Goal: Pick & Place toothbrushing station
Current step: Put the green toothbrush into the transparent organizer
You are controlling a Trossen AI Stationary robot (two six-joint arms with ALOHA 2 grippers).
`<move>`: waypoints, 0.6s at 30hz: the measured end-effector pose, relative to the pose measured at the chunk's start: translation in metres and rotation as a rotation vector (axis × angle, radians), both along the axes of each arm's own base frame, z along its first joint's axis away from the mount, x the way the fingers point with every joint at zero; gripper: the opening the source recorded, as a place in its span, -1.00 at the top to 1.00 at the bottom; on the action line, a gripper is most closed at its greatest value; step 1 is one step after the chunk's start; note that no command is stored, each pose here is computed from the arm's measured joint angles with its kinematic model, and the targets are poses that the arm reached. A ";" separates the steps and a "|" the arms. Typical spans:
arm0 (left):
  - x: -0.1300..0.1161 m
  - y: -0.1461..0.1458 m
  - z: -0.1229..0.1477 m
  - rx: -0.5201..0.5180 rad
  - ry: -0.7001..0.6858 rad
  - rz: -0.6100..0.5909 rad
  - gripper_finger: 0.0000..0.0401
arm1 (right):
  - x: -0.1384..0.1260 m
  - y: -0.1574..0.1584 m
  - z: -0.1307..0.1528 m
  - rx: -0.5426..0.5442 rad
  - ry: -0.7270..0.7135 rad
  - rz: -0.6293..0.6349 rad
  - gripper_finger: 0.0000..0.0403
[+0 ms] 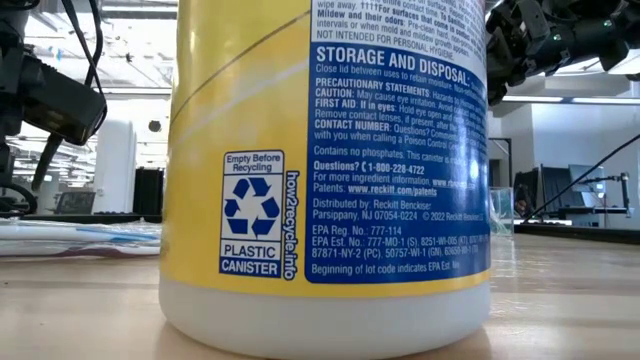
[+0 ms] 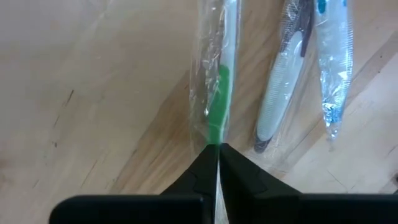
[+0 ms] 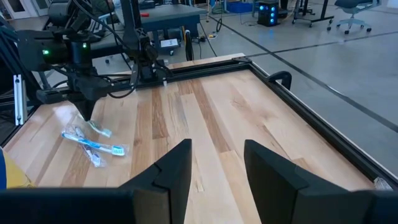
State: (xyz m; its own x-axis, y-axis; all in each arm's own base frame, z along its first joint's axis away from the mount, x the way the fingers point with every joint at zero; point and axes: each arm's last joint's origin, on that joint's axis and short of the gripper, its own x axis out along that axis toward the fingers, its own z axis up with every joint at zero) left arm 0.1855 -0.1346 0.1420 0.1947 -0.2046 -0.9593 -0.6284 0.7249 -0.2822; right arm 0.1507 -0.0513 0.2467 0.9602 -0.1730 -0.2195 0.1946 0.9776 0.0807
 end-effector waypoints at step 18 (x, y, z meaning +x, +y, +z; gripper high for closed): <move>0.005 -0.001 0.006 0.053 -0.055 0.027 1.00 | 0.000 0.000 0.000 0.001 0.000 0.000 0.31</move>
